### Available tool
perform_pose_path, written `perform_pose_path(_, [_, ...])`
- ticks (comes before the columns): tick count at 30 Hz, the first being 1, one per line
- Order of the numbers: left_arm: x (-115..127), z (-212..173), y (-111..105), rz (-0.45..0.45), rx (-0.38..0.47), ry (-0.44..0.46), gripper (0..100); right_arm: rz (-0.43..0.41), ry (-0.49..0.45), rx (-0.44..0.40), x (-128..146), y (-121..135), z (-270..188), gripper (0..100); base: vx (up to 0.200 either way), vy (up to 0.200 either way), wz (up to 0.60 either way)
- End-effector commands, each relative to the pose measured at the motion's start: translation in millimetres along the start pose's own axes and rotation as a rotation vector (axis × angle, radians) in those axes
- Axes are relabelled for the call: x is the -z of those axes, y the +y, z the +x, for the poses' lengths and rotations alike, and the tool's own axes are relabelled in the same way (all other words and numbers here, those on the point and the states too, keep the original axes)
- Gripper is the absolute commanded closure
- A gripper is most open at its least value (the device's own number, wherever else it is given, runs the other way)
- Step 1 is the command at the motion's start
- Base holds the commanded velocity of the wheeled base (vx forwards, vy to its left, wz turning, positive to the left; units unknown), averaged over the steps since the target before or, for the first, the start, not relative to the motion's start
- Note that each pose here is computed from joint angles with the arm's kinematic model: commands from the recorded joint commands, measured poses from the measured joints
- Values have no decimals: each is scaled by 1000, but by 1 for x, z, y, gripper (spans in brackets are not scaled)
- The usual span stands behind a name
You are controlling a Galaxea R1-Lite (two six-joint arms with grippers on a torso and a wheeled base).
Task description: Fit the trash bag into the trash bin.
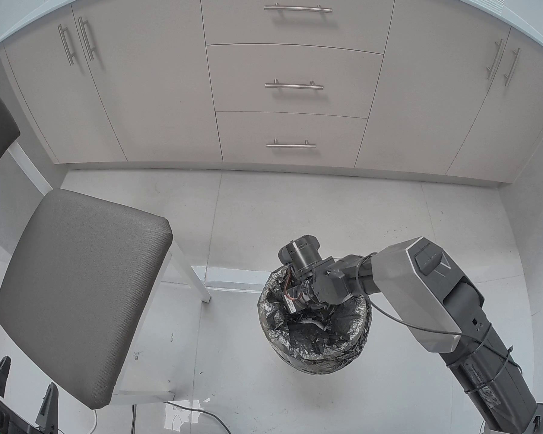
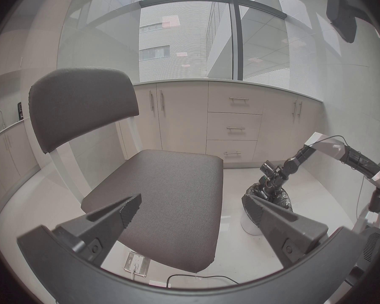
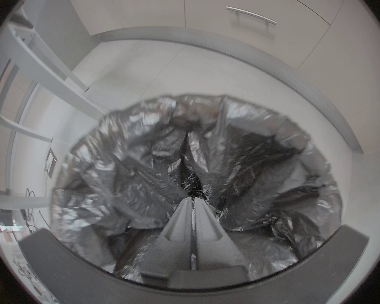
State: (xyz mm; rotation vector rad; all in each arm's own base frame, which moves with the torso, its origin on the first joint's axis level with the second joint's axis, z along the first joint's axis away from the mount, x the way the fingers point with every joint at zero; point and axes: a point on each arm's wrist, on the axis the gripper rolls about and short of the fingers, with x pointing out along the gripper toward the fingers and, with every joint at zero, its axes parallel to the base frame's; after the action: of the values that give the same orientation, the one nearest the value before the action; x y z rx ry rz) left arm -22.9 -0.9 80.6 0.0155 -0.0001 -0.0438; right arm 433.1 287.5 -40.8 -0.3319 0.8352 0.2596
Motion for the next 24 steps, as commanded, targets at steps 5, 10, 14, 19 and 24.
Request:
perform_pose_path(5, [5,0,0,0,1,1,0,-85,34,52,48,8,57,100,0,0,0])
perform_pose_path(10, [5,0,0,0,1,1,0,-92,51,67,57,8,64,100,0,0,0])
perform_pose_path(14, [5,0,0,0,1,1,0,-85,43,75,53,3,62,100,0,0,0])
perform_pose_path(19, [5,0,0,0,1,1,0,-82,-13,101,16,-9,29,100,0,0,0])
perform_pose_path(24, [5,0,0,0,1,1,0,-87,0,116,-23,-25,-32,100,0,0,0])
